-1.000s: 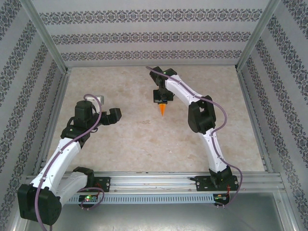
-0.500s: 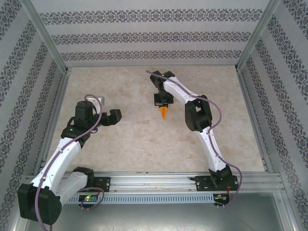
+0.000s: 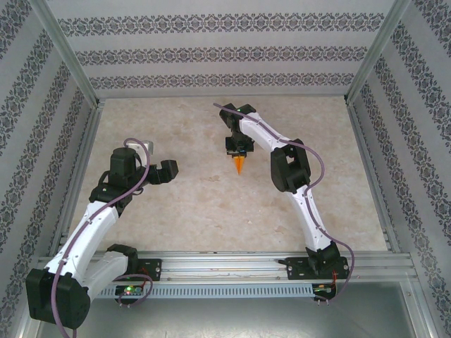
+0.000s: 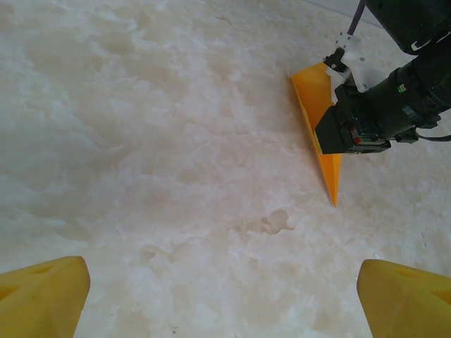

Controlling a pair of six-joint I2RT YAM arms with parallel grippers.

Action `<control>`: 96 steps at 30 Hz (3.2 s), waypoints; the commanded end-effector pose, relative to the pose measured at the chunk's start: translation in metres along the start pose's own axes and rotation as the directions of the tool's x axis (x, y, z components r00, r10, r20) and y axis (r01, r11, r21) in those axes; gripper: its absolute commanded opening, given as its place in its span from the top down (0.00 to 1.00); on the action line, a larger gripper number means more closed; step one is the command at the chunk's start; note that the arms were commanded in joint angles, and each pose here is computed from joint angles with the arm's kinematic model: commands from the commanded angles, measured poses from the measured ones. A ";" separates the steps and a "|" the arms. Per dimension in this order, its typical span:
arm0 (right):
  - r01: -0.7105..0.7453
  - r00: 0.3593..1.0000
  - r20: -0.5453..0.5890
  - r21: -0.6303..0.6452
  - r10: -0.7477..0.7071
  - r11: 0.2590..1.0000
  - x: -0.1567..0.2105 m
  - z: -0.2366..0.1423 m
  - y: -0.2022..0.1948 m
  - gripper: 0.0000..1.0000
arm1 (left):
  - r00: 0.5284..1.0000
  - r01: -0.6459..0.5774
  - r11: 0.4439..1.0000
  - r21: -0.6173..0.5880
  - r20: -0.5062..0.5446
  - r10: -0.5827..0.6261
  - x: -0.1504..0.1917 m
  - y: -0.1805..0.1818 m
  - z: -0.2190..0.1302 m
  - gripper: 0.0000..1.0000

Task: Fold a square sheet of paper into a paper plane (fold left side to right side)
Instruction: Place the paper plane at the center of the table, then reset both arms

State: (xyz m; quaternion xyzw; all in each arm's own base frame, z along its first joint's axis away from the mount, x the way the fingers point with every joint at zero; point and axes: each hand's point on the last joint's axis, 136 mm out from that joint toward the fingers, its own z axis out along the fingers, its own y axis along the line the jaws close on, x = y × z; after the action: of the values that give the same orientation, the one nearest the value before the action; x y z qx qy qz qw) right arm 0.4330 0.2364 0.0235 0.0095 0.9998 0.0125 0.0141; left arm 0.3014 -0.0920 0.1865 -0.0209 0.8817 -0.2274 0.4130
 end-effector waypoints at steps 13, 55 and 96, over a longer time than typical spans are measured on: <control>-0.008 0.998 -0.055 0.013 0.009 1.000 0.011 0.021 -0.007 0.77 | 0.999 -0.029 1.000 -0.012 0.014 0.029 -0.010 0.000 -0.007 0.03; 0.031 0.998 0.059 -0.007 -0.031 0.999 0.013 -0.047 -0.009 0.57 | 0.999 -0.017 1.000 -0.003 0.041 0.017 -0.023 -0.005 -0.011 0.02; -0.210 0.605 0.761 -0.134 0.236 0.968 0.105 -0.156 -0.241 0.02 | 0.941 0.037 0.936 -0.349 0.327 0.085 -0.095 0.053 -0.051 0.00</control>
State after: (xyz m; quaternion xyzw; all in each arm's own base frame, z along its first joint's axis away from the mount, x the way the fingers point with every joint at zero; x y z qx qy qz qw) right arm 0.3056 0.0088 0.1644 0.1307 0.9146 0.0419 0.3804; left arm 0.3306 -0.0202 0.2457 -0.1173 0.8424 -0.0913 0.5179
